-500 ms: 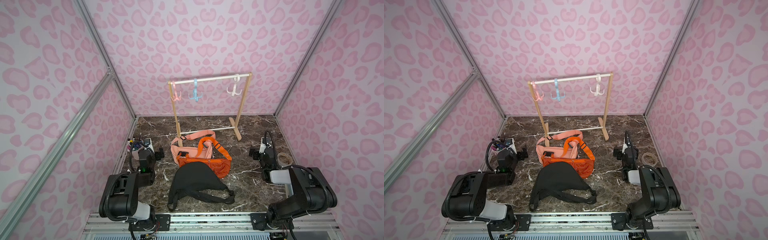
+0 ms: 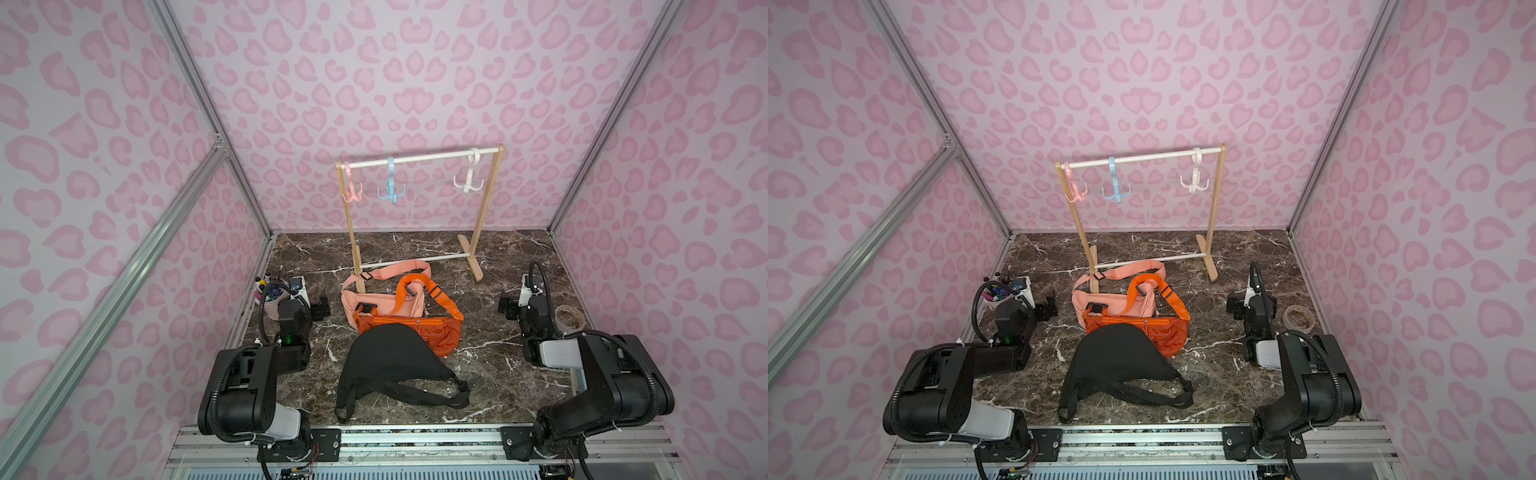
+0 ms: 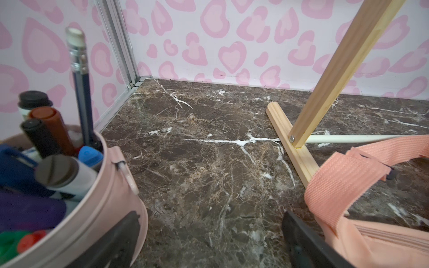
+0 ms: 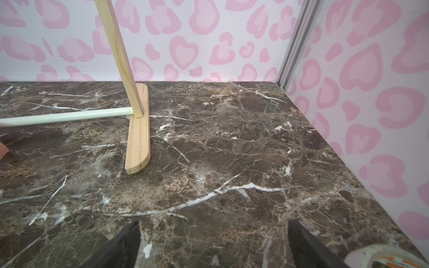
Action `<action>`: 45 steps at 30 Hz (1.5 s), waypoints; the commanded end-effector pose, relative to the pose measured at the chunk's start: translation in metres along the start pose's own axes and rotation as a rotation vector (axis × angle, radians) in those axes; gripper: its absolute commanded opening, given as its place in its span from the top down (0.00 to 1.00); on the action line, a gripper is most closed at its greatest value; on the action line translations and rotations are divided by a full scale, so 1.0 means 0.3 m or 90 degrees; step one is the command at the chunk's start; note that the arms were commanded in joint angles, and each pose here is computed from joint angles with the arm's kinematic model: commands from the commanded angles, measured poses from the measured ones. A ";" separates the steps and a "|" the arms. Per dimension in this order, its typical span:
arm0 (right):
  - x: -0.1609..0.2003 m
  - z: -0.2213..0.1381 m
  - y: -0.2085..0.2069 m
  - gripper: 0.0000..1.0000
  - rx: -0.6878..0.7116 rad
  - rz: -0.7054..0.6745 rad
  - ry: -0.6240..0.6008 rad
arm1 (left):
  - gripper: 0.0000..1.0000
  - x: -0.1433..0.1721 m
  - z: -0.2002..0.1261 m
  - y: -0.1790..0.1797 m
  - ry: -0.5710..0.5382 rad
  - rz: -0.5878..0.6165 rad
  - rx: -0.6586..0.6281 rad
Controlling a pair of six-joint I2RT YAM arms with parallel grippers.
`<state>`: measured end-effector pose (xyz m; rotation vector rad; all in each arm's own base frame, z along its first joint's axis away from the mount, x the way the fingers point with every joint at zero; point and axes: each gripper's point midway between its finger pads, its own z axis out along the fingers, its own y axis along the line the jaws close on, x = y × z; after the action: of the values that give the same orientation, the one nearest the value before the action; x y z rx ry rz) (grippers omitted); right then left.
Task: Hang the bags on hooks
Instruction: Pick up the bag from the center of the board.
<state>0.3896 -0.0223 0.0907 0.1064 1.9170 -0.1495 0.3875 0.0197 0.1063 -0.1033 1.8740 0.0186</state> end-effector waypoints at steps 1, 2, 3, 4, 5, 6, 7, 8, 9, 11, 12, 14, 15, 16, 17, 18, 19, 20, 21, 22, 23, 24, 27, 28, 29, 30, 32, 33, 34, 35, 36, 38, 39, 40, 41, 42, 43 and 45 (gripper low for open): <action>-0.022 -0.001 -0.005 0.00 0.006 0.005 -0.019 | 0.03 -0.031 -0.002 -0.005 -0.023 -0.002 0.007; -0.023 -0.002 -0.004 0.00 0.006 0.005 -0.020 | 0.03 -0.033 -0.002 -0.004 -0.024 -0.002 0.006; -0.025 -0.002 -0.004 0.00 0.006 0.005 -0.021 | 0.03 -0.031 -0.002 -0.005 -0.023 -0.002 0.007; -0.023 -0.003 -0.005 0.00 0.006 0.005 -0.020 | 0.03 -0.031 -0.002 -0.004 -0.024 -0.002 0.006; -0.024 -0.003 -0.004 0.00 0.006 0.005 -0.021 | 0.03 -0.031 -0.003 -0.005 -0.023 -0.002 0.007; -0.025 -0.002 -0.006 0.00 0.007 0.004 -0.021 | 0.03 -0.034 -0.003 -0.005 -0.025 -0.002 0.006; -0.027 -0.002 -0.005 0.00 0.006 0.004 -0.022 | 0.03 -0.034 -0.003 -0.003 -0.025 -0.002 0.006; -0.025 -0.003 -0.004 0.00 0.006 0.004 -0.022 | 0.03 -0.033 -0.003 -0.005 -0.025 -0.002 0.007; -0.024 -0.003 -0.005 0.00 0.006 0.004 -0.021 | 0.03 -0.032 -0.004 -0.004 -0.025 -0.002 0.006; -0.022 -0.003 -0.005 0.00 0.006 0.004 -0.020 | 0.03 -0.032 -0.003 -0.003 -0.025 -0.002 0.006; -0.024 -0.003 -0.004 0.00 0.006 0.004 -0.021 | 0.03 -0.033 -0.003 -0.003 -0.025 -0.001 0.006; -0.031 -0.006 -0.005 0.00 0.005 0.002 -0.028 | 0.03 -0.033 -0.008 -0.006 -0.027 0.000 0.008; -0.043 -0.013 -0.003 0.00 0.002 0.002 -0.038 | 0.03 -0.041 -0.009 -0.004 -0.032 -0.003 0.006; -0.068 -0.026 -0.005 0.01 0.004 0.004 -0.057 | 0.03 -0.050 -0.010 0.010 -0.025 -0.008 -0.010; -0.084 -0.042 -0.011 0.02 0.014 0.003 -0.059 | 0.03 -0.074 -0.013 0.022 -0.008 -0.016 -0.026; -0.106 -0.057 -0.021 0.02 0.030 0.002 -0.055 | 0.03 -0.099 -0.015 0.034 0.021 -0.029 -0.043; -0.138 -0.078 -0.033 0.01 0.056 0.011 -0.040 | 0.03 -0.142 -0.022 0.057 0.042 -0.068 -0.074; -0.176 -0.106 -0.050 0.01 0.086 0.046 -0.023 | 0.03 -0.189 -0.041 0.073 0.046 -0.117 -0.098; -0.219 -0.129 -0.037 0.01 0.076 0.080 -0.016 | 0.03 -0.231 -0.062 0.071 0.032 -0.151 -0.098; -0.272 -0.159 -0.016 0.01 0.046 0.132 -0.025 | 0.03 -0.280 -0.094 0.055 0.001 -0.176 -0.078; -0.307 -0.189 -0.025 0.01 0.045 0.222 -0.035 | 0.03 -0.322 -0.131 0.055 -0.033 -0.207 -0.076; -0.305 -0.213 -0.047 0.00 0.059 0.292 -0.026 | 0.03 -0.363 -0.164 0.059 -0.067 -0.233 -0.073; -0.333 -0.271 0.024 0.00 -0.076 0.281 -0.023 | 0.03 -0.476 -0.266 0.047 -0.152 -0.272 -0.036; -0.343 -0.301 0.083 0.07 -0.138 0.261 -0.021 | 0.03 -0.502 -0.294 0.047 -0.164 -0.305 -0.028; -0.347 -0.335 0.138 0.11 -0.179 0.231 -0.004 | 0.03 -0.524 -0.313 0.048 -0.169 -0.343 -0.021; -0.344 -0.366 0.183 0.12 -0.194 0.192 0.015 | 0.03 -0.538 -0.322 0.032 -0.159 -0.361 -0.002; -0.326 -0.455 0.293 0.13 -0.214 0.072 0.061 | 0.03 -0.588 -0.342 -0.041 -0.121 -0.344 0.070; -0.315 -0.498 0.344 0.13 -0.233 0.021 0.074 | 0.04 -0.595 -0.350 -0.071 -0.096 -0.331 0.094; -0.294 -0.552 0.406 0.14 -0.262 -0.029 0.087 | 0.03 -0.600 -0.359 -0.094 -0.070 -0.319 0.113; -0.267 -0.607 0.463 0.15 -0.295 -0.068 0.100 | 0.02 -0.606 -0.373 -0.111 -0.054 -0.308 0.128; -0.233 -0.649 0.508 0.16 -0.325 -0.096 0.118 | 0.02 -0.604 -0.386 -0.122 -0.046 -0.298 0.139; -0.128 -0.743 0.610 0.18 -0.400 -0.164 0.164 | 0.01 -0.591 -0.418 -0.124 -0.046 -0.290 0.142; -0.075 -0.777 0.643 0.20 -0.421 -0.198 0.188 | 0.02 -0.586 -0.431 -0.118 -0.052 -0.289 0.137; -0.013 -0.814 0.678 0.21 -0.440 -0.238 0.212 | 0.02 -0.578 -0.444 -0.107 -0.057 -0.285 0.126; 0.050 -0.847 0.708 0.21 -0.457 -0.278 0.236 | 0.02 -0.577 -0.459 -0.096 -0.066 -0.284 0.116; 0.103 -0.864 0.726 0.21 -0.464 -0.307 0.259 | 0.03 -0.575 -0.470 -0.087 -0.072 -0.283 0.108; 0.154 -0.882 0.746 0.21 -0.472 -0.332 0.281 | 0.03 -0.579 -0.480 -0.081 -0.080 -0.280 0.103; 0.240 -0.907 0.780 0.22 -0.496 -0.342 0.339 | 0.03 -0.592 -0.499 -0.076 -0.092 -0.280 0.100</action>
<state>0.1620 0.2572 0.1329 -0.9371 2.2395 0.3553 0.3045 -0.0043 0.3226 -0.3959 1.6626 -0.4402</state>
